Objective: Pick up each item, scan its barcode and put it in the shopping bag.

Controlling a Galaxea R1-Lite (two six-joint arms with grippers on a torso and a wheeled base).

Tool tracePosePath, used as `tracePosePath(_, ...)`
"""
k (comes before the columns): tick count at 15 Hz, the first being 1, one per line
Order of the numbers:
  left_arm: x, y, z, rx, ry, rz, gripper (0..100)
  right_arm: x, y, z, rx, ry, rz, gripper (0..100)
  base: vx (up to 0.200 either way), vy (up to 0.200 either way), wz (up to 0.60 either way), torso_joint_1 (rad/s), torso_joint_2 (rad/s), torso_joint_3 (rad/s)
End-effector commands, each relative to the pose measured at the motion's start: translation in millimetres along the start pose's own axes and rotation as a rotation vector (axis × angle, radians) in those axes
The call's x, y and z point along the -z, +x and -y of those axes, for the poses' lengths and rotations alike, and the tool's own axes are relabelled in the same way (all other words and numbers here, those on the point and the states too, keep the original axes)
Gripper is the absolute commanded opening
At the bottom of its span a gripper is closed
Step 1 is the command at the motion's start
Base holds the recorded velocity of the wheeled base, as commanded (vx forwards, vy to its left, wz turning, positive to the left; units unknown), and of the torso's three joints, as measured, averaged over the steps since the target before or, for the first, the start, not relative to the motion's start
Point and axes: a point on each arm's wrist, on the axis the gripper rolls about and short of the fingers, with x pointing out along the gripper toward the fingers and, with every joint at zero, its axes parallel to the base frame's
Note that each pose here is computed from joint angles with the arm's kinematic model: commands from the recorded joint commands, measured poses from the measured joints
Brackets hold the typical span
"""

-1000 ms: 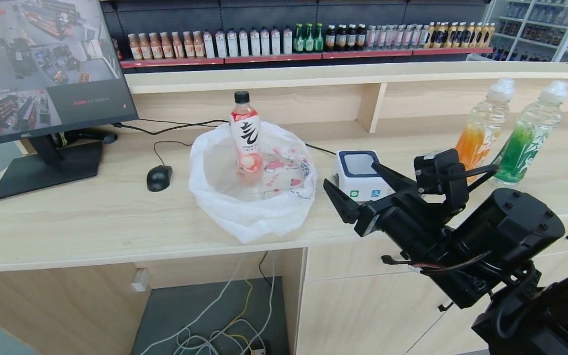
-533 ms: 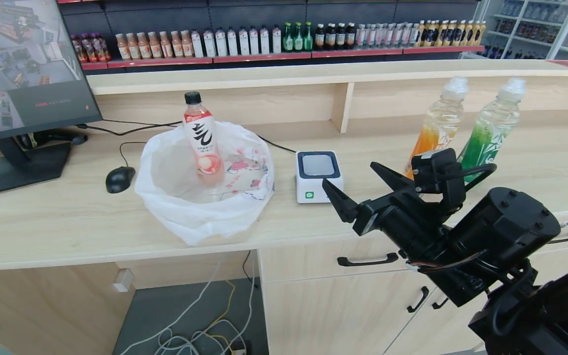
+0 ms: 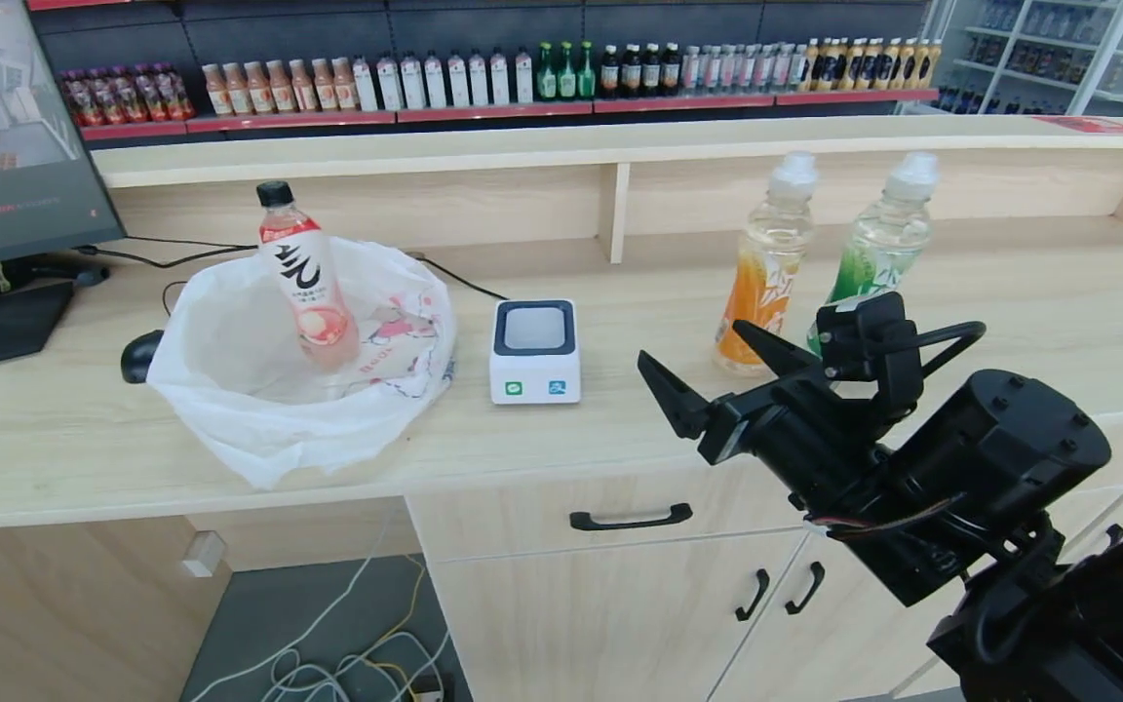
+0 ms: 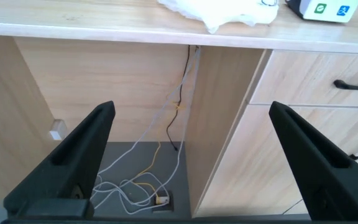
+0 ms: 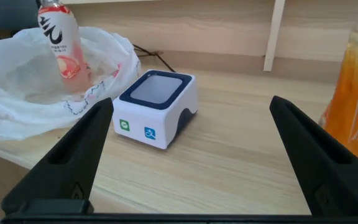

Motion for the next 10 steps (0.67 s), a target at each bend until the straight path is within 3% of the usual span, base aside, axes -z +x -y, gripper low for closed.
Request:
tracePosePath(1,0.2,0.1,0.0,-0.001,-0.002,0.000,100,-0.1,-0.5,-0.2,0.000,0.003,0.000,100,0.000,-0.200,0.00,0.002,-0.01,-0.002)
tracePosePath(3,0.4,0.1,0.0,-0.001,0.000,-0.002,100,-0.9,-1.0,-0.1,0.000,0.003,0.001,100,0.000,-0.200,0.00,0.005,0.00,0.000)
tracePosePath(10,0.0,0.0,0.0,-0.001,0.000,0.000,100,1.2,-3.0,4.4,0.012,0.000,-0.011,100,0.000,0.000,0.00,0.000,0.00,0.000)
